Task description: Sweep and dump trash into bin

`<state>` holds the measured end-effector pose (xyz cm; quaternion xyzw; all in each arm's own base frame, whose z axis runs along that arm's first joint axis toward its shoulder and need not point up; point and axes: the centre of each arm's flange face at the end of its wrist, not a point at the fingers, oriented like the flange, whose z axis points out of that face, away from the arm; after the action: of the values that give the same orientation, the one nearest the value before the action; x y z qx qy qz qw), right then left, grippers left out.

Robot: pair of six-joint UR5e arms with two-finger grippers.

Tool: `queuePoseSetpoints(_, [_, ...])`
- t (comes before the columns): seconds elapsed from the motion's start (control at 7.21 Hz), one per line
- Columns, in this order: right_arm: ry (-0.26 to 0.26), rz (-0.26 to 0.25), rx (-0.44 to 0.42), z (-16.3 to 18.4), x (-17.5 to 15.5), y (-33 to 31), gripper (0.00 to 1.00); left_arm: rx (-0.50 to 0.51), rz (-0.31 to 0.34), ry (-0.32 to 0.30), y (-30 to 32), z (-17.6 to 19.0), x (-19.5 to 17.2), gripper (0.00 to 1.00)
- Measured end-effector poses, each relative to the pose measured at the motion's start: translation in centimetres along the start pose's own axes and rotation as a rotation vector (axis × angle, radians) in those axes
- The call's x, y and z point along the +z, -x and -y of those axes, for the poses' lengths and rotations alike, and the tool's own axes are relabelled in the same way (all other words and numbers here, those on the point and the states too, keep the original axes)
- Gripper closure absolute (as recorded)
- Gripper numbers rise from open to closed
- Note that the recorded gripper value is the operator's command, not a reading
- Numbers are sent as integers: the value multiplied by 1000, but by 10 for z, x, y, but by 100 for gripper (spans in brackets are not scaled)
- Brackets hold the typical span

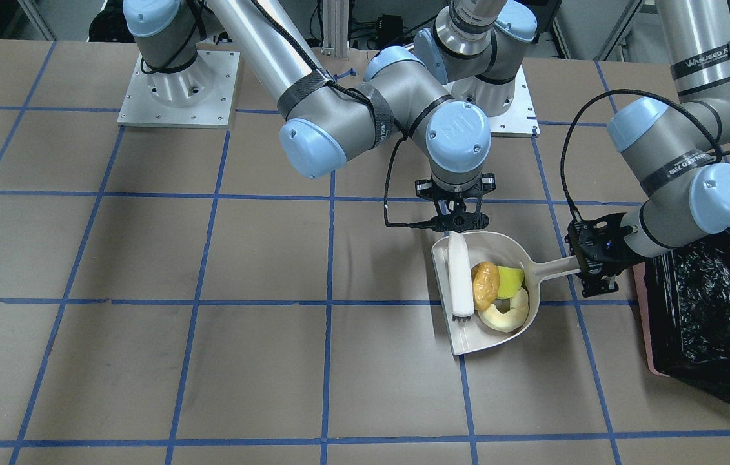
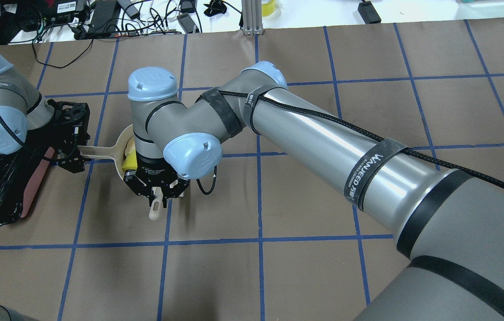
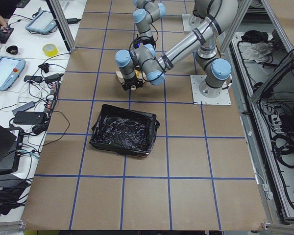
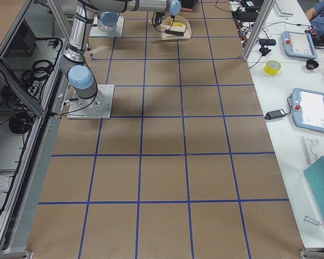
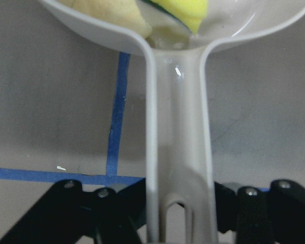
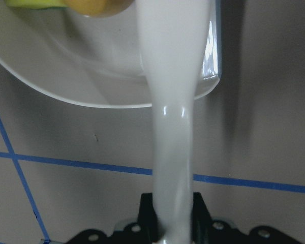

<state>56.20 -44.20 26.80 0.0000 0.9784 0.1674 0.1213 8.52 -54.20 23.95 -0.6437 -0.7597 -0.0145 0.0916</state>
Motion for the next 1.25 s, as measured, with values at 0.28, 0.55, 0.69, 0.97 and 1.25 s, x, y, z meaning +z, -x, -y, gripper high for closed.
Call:
queuePoseSetpoints(0.28, [-18,-11,-12,-1,-6,0,100,2,1,-2,0,1,0,88])
queuePoseSetpoints(0.55, [-71,-94,-37,-3,-17,-10,100,6,-2,-3,-1,1,1,89])
queuePoseSetpoints(0.69, [-75,-125,-44,-4,-18,-14,100,5,-4,-2,-1,0,2,89])
queuePoseSetpoints(0.97, [-70,-165,-56,-4,-17,-19,100,1,-10,-2,-1,1,5,89])
queuePoseSetpoints(1.25, [-72,-212,-68,3,-24,-34,100,-4,-15,-1,-1,2,8,88])
